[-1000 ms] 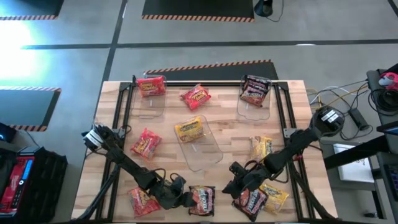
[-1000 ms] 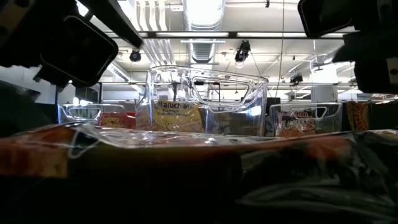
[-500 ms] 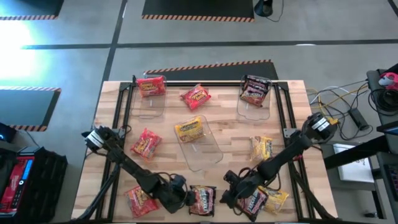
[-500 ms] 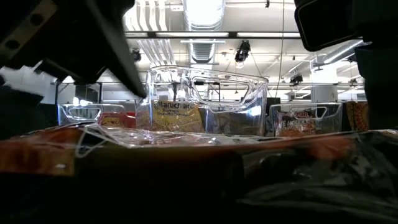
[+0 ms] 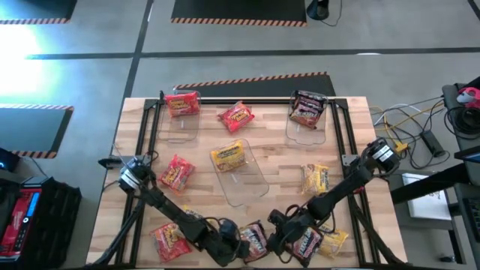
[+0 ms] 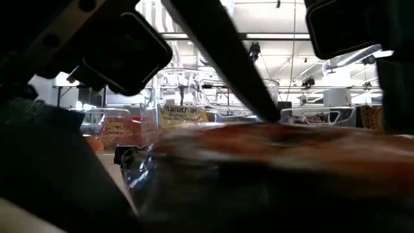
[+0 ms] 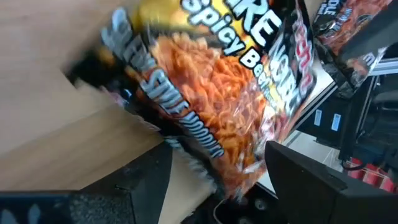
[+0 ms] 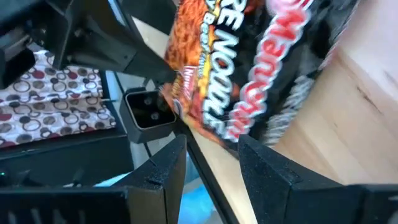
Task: Sort Maruchan noodles
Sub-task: Put the left black noodle pack into the top right transparent bin
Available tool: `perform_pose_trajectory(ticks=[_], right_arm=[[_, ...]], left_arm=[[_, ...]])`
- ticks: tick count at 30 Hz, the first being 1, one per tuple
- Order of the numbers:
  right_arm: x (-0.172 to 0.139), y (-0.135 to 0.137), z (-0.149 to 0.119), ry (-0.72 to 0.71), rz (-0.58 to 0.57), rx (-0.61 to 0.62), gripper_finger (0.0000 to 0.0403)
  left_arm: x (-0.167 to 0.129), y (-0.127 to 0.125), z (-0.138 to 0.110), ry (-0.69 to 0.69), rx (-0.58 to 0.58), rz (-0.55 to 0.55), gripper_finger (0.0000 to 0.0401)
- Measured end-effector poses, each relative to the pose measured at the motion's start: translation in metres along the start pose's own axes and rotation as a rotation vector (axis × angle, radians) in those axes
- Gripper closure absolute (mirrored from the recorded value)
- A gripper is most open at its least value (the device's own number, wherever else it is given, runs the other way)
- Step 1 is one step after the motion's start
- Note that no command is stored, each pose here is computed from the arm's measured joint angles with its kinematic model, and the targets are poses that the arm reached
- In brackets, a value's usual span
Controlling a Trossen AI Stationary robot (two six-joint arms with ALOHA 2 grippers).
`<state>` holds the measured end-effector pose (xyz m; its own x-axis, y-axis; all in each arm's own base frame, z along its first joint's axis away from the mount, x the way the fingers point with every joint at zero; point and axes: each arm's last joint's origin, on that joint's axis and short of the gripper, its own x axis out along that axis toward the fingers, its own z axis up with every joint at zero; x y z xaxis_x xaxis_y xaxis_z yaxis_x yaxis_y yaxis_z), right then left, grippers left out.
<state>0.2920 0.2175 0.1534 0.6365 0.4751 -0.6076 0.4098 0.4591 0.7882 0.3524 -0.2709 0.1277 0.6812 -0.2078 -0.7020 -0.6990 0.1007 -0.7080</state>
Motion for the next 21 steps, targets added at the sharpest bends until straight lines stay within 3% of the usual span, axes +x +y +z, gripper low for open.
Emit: perform_pose_trajectory(ticks=[21], right_arm=[[-0.007,-0.009,-0.008,0.054,-0.111,-0.055,0.0268]], left_arm=[[0.006,-0.009,0.023,-0.128,-0.027,-0.032,0.0191]])
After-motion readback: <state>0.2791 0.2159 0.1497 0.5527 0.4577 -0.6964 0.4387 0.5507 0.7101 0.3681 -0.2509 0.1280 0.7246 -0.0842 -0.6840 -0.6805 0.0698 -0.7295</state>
